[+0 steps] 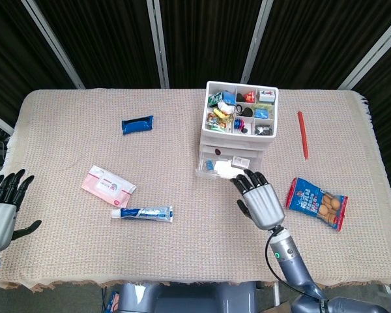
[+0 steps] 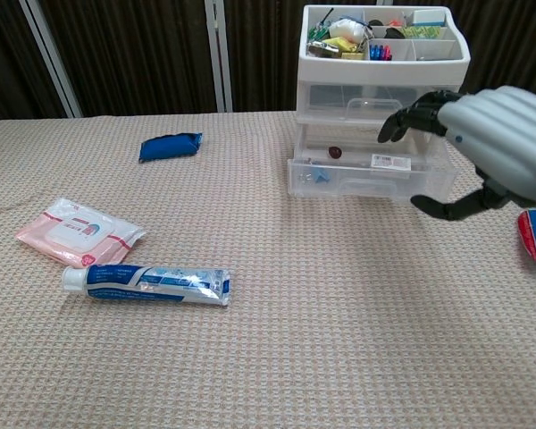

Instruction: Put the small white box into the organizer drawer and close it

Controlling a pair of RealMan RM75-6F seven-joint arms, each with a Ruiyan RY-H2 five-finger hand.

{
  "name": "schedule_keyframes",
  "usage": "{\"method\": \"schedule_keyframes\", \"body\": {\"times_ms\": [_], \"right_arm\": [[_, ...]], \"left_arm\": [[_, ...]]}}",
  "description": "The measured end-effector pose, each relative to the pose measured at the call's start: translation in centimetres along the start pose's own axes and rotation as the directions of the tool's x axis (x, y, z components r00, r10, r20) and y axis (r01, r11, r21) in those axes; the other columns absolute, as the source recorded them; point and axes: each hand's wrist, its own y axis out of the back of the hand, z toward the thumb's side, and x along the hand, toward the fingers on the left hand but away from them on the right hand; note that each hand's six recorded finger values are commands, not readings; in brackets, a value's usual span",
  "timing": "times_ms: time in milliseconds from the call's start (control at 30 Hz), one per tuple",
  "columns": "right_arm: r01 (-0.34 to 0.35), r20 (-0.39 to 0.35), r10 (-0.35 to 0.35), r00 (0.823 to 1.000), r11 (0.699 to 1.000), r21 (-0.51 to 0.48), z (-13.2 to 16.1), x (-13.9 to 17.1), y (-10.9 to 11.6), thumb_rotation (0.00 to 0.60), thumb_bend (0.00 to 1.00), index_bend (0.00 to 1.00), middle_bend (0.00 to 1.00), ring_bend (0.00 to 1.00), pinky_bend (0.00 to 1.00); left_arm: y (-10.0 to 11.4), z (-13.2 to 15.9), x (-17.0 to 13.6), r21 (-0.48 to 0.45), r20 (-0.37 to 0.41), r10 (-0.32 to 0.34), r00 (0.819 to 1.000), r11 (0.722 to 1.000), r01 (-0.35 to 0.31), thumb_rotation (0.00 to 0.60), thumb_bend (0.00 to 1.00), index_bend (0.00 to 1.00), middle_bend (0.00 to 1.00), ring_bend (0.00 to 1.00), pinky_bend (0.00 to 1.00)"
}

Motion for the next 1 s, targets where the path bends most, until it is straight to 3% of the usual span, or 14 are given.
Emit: {"method": "schedule_keyframes", "body": {"times_ms": [133, 333, 700, 1000], "right_arm": [[-0.010, -0.117, 0.039, 0.992, 0.972, 0.236, -0.3, 1.7, -2.3, 0.600, 0.23, 0.08, 0.01, 0.00, 0.06], [-0.001, -0.181, 0.098, 0.978, 0.882, 0.471, -0.7, 3.2, -4.9, 0.600, 0.23, 0.07, 0.00, 0.00, 0.01], [0.074, -0.259, 0.105, 0.960, 0.799, 0.597, 0.3, 3.5, -7.0, 0.600, 0.24, 0.07, 0.00, 0.00, 0.00], [0.089, -0.286, 0.144, 0.947, 0.738, 0.668, 1.2, 2.3, -8.8, 0.600, 0.24, 0.07, 0.00, 0.00, 0.00]], "left_arm": [[0.0, 0.0, 0.0, -0.002, 0.002, 0.004, 1.000, 1.000, -0.004, 0.600, 0.13, 0.09, 0.00, 0.00, 0.00], [0.2, 0.0, -0.1, -0.013, 0.003, 0.015, 1.000, 1.000, -0.015, 0.600, 0.13, 0.09, 0.00, 0.00, 0.00], [0.4, -0.2, 0.0, -0.020, -0.006, 0.032, 0.999, 0.999, -0.032, 0.600, 0.13, 0.09, 0.00, 0.00, 0.00], [0.3, -0.4, 0.1, -0.023, -0.018, 0.031, 0.999, 0.999, -0.031, 0.600, 0.14, 0.09, 0.00, 0.00, 0.00]]}}
